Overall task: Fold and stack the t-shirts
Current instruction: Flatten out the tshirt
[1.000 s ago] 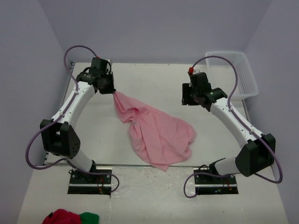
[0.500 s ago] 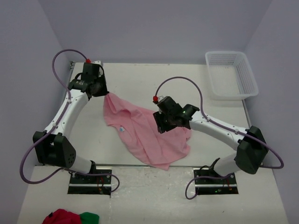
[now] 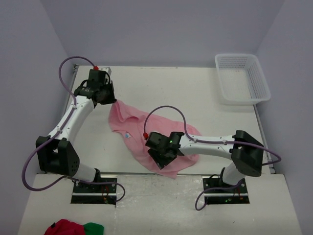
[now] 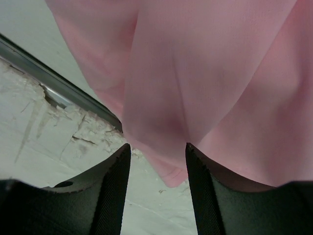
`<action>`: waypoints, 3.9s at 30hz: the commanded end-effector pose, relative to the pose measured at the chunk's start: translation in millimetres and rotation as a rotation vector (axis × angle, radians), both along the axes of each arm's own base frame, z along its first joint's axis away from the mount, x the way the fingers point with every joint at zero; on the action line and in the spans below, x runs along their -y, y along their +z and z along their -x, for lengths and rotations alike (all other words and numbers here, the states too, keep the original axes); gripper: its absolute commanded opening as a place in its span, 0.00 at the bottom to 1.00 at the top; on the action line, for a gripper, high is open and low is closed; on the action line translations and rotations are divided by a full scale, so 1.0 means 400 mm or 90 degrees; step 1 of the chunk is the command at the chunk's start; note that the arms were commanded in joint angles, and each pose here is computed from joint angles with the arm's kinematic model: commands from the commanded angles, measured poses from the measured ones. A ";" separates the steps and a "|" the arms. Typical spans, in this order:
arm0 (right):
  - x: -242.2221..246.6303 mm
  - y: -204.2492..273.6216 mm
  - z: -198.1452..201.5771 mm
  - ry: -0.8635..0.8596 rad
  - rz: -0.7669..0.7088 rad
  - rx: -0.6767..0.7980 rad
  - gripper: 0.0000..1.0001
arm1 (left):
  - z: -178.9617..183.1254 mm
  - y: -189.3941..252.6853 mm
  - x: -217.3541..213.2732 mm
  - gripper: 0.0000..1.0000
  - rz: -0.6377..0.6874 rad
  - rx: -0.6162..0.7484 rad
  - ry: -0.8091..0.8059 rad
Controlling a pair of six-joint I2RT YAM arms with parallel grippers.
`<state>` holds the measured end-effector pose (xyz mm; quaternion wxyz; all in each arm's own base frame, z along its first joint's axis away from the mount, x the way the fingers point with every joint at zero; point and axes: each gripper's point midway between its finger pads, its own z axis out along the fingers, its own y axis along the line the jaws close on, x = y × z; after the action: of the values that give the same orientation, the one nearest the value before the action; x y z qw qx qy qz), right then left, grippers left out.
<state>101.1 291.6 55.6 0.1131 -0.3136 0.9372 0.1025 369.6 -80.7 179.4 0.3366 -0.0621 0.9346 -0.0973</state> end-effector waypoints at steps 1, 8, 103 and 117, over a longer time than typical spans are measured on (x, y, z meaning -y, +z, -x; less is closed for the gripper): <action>-0.017 0.024 -0.003 -0.040 0.003 0.021 0.50 | -0.010 0.035 0.017 0.00 0.022 0.039 -0.013; -0.027 -0.012 0.012 -0.029 0.021 0.010 0.50 | -0.006 0.039 0.025 0.00 0.031 0.042 -0.022; 0.255 0.106 -0.394 -0.306 0.119 0.153 0.37 | 0.041 -0.029 0.039 0.00 0.046 0.022 -0.055; 0.014 0.081 -0.234 -0.166 -0.108 0.010 0.00 | 0.032 -0.033 0.049 0.00 0.056 0.020 -0.061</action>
<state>211.2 270.0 98.7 0.1836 -0.1685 0.9594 0.1320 350.1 -95.7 157.2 0.3242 -0.0434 0.9339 -0.1443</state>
